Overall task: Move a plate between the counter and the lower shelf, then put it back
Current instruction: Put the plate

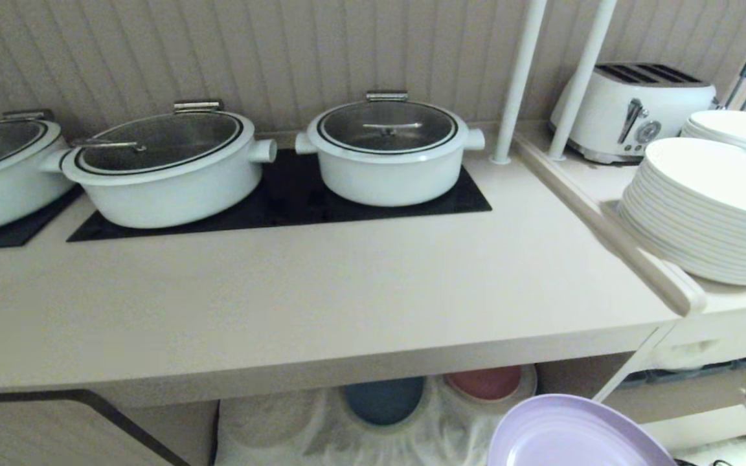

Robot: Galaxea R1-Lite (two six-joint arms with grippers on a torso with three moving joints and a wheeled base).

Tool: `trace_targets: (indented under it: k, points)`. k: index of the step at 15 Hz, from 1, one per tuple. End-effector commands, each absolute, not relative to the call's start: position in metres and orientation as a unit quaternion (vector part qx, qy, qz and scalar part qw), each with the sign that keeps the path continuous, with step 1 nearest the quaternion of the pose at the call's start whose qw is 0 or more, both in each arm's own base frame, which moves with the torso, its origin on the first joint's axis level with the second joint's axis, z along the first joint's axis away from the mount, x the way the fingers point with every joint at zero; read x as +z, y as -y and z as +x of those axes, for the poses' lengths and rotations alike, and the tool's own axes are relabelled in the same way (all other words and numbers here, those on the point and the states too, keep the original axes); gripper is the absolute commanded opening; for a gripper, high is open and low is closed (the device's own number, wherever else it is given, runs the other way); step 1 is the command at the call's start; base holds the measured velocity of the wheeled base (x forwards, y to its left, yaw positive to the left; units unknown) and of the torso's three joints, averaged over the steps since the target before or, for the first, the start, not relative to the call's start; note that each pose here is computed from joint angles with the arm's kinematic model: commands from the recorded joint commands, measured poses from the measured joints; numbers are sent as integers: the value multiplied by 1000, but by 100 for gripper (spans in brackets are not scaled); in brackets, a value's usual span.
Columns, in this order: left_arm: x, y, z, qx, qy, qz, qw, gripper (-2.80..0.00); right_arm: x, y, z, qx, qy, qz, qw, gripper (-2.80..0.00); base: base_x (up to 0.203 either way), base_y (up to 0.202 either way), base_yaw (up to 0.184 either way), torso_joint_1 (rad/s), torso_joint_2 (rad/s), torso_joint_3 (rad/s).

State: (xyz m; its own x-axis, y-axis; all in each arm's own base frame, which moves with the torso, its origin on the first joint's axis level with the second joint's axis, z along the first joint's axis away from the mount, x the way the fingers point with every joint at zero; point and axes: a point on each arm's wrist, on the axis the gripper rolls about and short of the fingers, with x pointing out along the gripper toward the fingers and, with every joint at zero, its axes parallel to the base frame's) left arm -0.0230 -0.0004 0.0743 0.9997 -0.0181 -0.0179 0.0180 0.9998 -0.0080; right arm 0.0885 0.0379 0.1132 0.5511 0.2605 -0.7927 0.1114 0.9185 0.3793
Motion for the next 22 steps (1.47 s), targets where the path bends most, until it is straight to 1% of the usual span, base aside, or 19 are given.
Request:
trace_targets:
  k: [1,9,22]
  points:
    - [74,0,-23,-9,-9,-4,1000,-280,113,-38,89,42,-473,198,858,-280,0,0,0,252,-534,-278]
    - [74,0,-23,-9,-9,-4,1000,-280,114,-38,89,42,-471,199,858,-280,0,0,0,186,-378,-196]
    - [74,0,-23,-9,-9,-4,1000,-280,114,-38,89,42,-471,199,858,-280,0,0,0,153,-315,-159]
